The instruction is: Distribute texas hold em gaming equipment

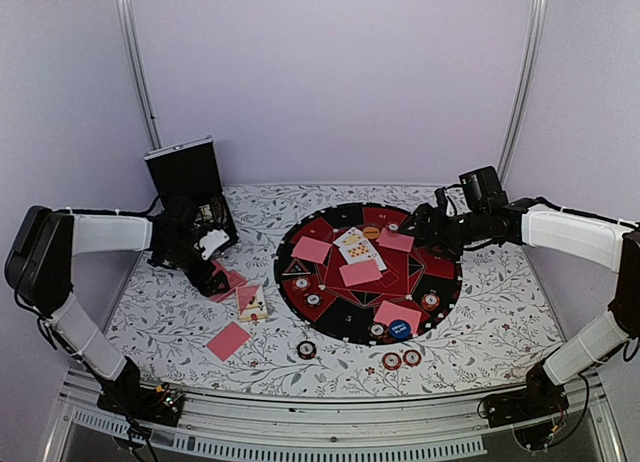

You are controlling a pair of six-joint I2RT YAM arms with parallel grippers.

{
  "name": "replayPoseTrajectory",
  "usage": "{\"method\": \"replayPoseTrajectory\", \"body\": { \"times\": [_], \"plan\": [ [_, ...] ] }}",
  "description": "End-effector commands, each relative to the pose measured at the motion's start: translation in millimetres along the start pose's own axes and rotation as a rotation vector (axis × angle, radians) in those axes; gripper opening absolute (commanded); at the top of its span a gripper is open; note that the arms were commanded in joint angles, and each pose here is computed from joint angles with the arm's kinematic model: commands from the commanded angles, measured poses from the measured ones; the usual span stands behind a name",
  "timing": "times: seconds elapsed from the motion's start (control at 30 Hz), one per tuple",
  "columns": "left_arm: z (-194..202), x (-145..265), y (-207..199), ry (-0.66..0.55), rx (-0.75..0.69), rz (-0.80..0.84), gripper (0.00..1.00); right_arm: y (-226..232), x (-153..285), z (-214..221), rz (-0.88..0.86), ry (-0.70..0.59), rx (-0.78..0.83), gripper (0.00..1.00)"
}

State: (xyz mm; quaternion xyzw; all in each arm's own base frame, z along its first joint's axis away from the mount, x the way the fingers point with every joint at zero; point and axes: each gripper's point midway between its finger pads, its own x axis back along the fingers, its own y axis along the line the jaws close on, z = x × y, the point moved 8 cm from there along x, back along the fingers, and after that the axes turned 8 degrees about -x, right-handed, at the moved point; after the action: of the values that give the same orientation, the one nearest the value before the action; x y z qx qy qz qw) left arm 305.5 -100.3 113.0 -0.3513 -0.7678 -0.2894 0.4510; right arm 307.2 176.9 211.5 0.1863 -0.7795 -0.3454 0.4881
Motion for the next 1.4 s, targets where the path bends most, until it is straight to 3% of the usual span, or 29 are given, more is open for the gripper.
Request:
{"method": "replayPoseTrajectory", "body": {
  "times": [0.0,0.4,0.53,0.7,0.8,0.93,1.03,1.13,1.37],
  "plan": [
    [-12,16,1,-0.027,-0.022,-0.008,1.0,12,13,-7,-0.016,-0.042,0.02,0.99],
    [-42,75,15,-0.163,-0.066,-0.127,1.0,11,23,-12,-0.005,-0.078,0.03,0.99],
    [-50,99,37,-0.246,0.026,-0.227,1.0,0,38,-18,0.046,-0.168,0.049,0.99],
    [-37,147,79,-0.379,0.261,-0.481,1.0,-27,76,-32,0.313,-0.501,0.116,0.99],
    [-26,159,81,-0.464,0.255,-0.509,1.0,-42,101,-33,0.419,-0.738,0.173,0.99],
    [-13,144,77,-0.487,0.28,-0.52,1.0,-57,131,-27,0.497,-1.051,0.249,0.99],
    [-3,132,74,-0.564,0.293,-0.569,1.0,-73,133,-18,0.552,-1.149,0.35,0.99],
    [2,116,78,-0.598,0.322,-0.589,1.0,-86,138,-16,0.588,-1.254,0.329,0.99],
    [8,91,78,-0.71,0.354,-0.574,1.0,-123,137,-19,0.632,-1.367,0.327,0.99]
  ]
}}
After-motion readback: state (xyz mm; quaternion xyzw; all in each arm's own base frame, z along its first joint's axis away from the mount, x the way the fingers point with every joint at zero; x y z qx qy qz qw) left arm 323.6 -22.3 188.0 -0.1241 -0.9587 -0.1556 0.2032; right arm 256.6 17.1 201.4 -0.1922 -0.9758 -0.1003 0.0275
